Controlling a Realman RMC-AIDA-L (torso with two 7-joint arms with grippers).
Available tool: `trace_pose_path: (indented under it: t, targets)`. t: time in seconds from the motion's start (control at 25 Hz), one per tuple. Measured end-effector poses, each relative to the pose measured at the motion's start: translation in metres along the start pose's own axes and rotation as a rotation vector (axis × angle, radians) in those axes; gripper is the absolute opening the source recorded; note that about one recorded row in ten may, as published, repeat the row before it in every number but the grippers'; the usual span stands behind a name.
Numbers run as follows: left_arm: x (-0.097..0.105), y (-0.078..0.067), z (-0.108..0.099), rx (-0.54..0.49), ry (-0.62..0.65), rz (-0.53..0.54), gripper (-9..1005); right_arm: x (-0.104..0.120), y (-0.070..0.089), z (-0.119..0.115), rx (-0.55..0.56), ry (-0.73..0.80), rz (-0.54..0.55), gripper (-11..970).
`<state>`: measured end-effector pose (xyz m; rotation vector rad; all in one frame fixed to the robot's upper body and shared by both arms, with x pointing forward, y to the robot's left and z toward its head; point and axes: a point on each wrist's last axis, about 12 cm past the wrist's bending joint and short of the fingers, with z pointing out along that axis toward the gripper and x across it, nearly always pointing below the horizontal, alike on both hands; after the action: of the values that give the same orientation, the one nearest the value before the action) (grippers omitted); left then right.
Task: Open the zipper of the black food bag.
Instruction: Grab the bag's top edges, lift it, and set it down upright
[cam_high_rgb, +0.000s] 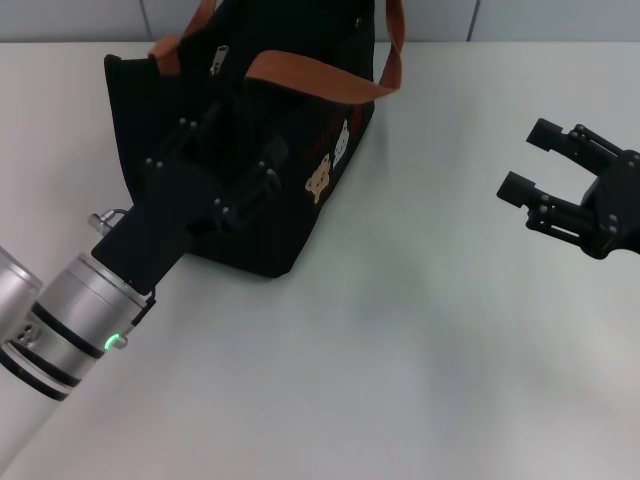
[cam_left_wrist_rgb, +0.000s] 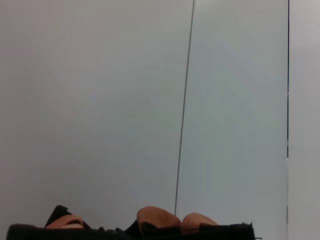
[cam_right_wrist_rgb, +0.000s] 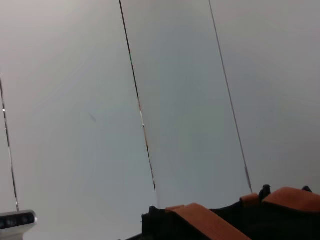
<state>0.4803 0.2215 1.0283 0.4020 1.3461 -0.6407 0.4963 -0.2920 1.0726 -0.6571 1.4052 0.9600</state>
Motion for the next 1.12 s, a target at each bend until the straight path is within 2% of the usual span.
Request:
trace_pose_path:
  t: [0.28, 0.52, 0.64, 1.12]
  targets:
    - [0.005, -0.002, 0.002, -0.01, 0.038, 0.063, 691, 0.0, 0.0, 0.002, -0.001, -0.001, 0.003, 835]
    - [0.005, -0.003, 0.002, -0.006, 0.036, 0.086, 491, 0.002, -0.001, 0.005, 0.004, 0.001, 0.006, 835]
    - [0.005, -0.003, 0.001, -0.007, 0.034, 0.088, 344, 0.003, -0.001, 0.006, 0.007, 0.002, 0.005, 835]
    - [0.004, -0.001, -0.008, -0.035, 0.02, 0.083, 278, 0.004, -0.001, 0.006, 0.016, 0.007, 0.006, 834]
